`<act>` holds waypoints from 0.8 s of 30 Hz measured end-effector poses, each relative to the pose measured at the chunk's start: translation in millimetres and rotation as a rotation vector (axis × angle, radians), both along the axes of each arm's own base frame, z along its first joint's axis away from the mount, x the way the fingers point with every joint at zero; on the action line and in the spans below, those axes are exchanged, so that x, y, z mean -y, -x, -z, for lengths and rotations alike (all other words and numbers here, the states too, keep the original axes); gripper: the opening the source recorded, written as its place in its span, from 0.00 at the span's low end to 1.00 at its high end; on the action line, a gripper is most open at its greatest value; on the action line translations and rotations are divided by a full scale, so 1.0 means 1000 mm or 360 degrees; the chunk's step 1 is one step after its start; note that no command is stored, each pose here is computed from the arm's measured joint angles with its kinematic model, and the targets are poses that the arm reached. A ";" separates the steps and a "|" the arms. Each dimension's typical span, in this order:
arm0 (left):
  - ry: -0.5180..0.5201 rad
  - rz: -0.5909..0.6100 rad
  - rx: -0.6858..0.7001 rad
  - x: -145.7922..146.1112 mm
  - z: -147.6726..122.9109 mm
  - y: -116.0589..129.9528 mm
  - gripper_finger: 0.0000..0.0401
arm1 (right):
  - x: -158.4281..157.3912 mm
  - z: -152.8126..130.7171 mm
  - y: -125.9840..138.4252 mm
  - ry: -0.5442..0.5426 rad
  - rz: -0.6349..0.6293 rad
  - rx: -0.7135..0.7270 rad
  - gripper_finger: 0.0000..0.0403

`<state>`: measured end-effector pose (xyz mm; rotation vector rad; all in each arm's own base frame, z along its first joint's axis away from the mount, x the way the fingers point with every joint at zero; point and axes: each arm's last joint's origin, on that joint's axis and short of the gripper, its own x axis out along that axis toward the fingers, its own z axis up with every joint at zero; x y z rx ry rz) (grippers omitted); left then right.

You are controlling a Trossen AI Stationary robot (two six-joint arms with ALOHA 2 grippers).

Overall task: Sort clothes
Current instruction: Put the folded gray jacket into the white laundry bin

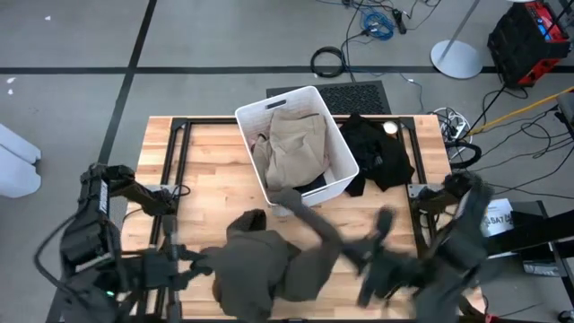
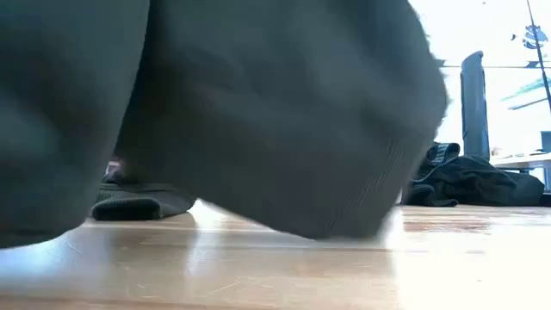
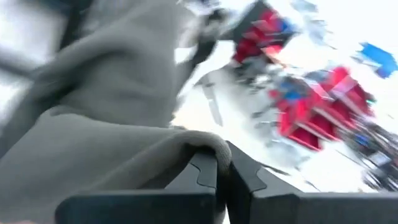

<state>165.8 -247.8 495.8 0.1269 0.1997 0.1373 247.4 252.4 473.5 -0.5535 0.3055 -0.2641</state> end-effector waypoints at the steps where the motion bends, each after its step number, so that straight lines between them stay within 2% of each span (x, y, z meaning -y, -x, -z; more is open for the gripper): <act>1: -0.0012 -0.0018 0.0041 -0.001 -0.004 0.004 0.09 | 0.007 -0.012 0.010 -0.0016 0.0058 0.0079 0.00; 5: -0.0113 -0.0131 0.0158 -0.004 -0.018 0.017 0.07 | 0.031 -0.043 0.045 -0.0001 0.0270 0.0270 0.00; 10: -0.0164 -0.0423 0.0264 -0.024 -0.033 0.031 0.06 | 0.077 -0.076 0.081 -0.0144 0.0496 0.0455 0.00; 13: -0.0166 -0.0438 0.0267 -0.040 -0.042 0.038 0.06 | 0.096 -0.086 0.091 -0.0201 0.0545 0.0496 0.00; 16: -0.0105 -0.0462 0.0285 -0.058 -0.051 0.044 0.06 | 0.115 -0.091 0.097 -0.0329 0.0591 0.0568 0.00; 18: -0.0059 -0.0479 0.0301 -0.066 -0.054 0.046 0.06 | 0.122 -0.092 0.100 -0.0425 0.0541 0.0583 0.00; 20: -0.0054 -0.0466 0.0299 -0.067 -0.054 0.047 0.06 | 0.121 -0.088 0.098 -0.0496 0.0383 0.0512 0.00; 24: 0.0011 -0.0251 0.0241 -0.055 -0.045 0.042 0.06 | 0.105 -0.068 0.087 -0.0605 0.0122 0.0274 0.00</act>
